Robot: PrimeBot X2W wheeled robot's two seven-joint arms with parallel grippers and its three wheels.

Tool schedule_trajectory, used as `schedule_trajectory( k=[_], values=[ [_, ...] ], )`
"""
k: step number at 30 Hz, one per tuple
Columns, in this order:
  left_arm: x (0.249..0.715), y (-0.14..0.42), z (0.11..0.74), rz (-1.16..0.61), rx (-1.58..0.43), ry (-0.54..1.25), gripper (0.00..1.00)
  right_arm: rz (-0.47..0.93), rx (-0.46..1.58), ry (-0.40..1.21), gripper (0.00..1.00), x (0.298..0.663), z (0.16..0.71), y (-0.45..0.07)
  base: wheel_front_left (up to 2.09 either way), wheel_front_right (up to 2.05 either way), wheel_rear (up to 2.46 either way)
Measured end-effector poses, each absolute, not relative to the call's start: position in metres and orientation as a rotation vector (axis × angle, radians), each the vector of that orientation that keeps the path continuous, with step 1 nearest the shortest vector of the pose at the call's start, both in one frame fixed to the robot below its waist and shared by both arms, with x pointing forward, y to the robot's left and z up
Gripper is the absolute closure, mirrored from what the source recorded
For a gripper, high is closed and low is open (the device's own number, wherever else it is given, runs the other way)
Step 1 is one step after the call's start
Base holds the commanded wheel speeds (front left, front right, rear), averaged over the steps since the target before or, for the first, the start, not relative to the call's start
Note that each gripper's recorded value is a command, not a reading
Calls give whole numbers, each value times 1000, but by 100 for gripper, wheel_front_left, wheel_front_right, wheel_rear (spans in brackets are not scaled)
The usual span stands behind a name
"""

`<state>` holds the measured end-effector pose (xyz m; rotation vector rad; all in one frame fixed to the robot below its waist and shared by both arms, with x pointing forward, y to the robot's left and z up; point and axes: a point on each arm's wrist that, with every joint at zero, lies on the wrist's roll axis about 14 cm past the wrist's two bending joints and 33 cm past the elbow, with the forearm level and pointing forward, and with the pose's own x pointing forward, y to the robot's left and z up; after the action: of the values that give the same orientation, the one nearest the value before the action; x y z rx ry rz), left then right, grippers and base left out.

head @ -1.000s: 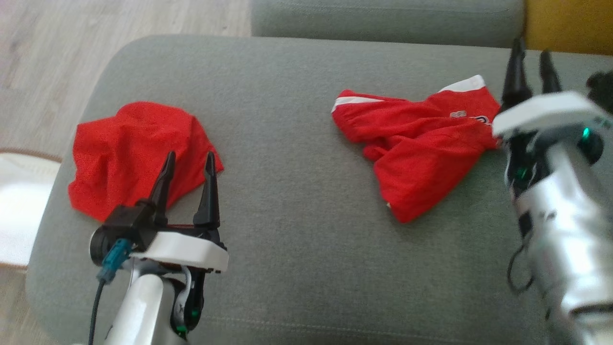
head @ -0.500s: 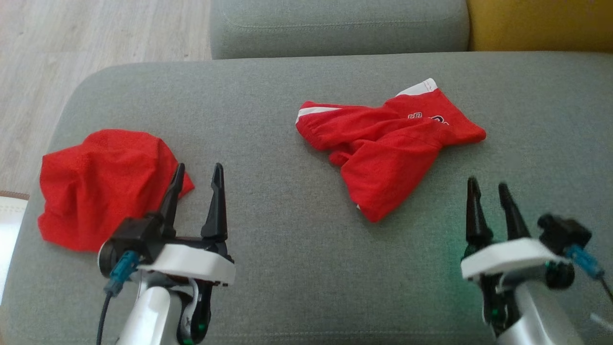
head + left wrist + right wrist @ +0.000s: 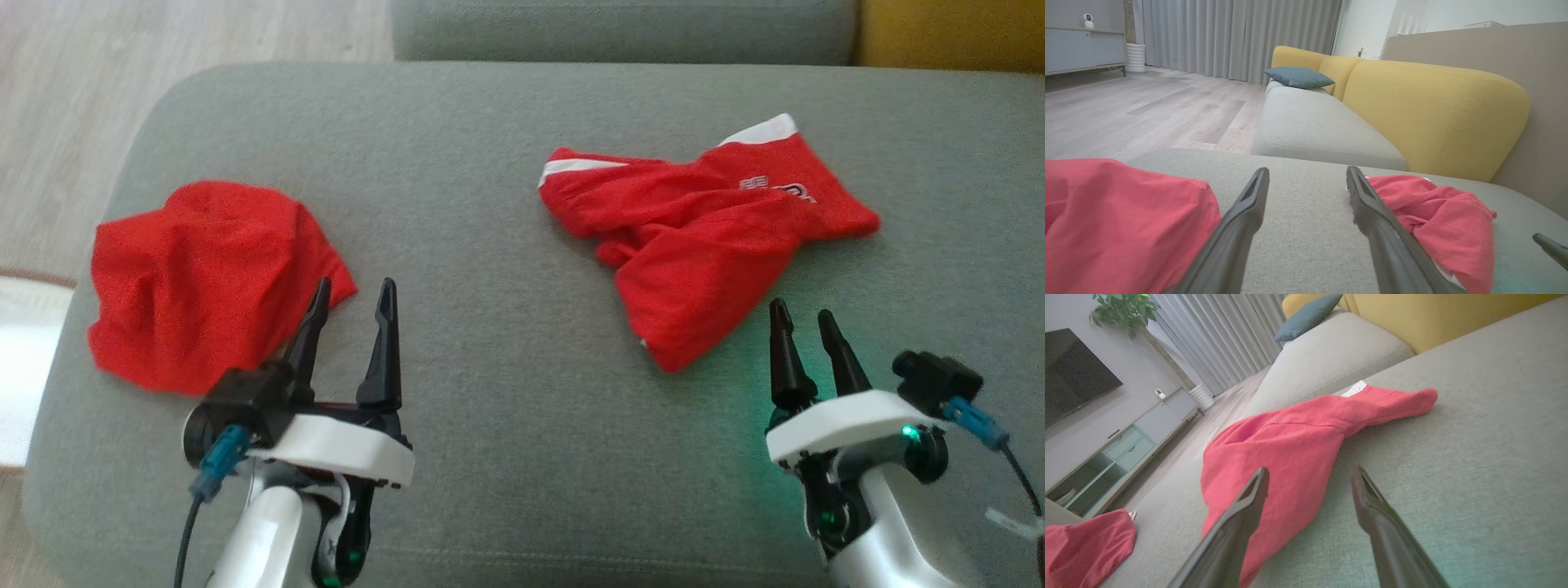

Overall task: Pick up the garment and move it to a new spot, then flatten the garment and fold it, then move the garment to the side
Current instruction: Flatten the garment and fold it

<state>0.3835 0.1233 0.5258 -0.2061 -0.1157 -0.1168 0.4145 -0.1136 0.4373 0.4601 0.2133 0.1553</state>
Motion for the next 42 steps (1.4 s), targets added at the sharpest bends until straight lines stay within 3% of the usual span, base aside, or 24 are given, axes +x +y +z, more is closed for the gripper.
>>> schedule_trajectory(
  k=[11,13,21,30,36,42],
  values=[
    [385,152,518,-29,-188,-97,0,182,463,352,0,452,404,-84,0,0,0],
    [384,160,514,-4,-184,-87,0,215,465,335,100,463,411,-71,0,0,0],
    [387,153,523,-26,-190,-112,0,260,278,219,100,469,442,-80,0,0,0],
    [378,132,539,-89,-198,-153,0,334,23,-59,100,471,549,-79,0,0,0],
    [360,138,540,-60,-213,-161,0,462,147,-181,100,453,630,-42,0,0,0],
    [355,148,539,-26,-214,-160,0,380,6,-140,100,465,618,-67,0,0,0]
  ],
)
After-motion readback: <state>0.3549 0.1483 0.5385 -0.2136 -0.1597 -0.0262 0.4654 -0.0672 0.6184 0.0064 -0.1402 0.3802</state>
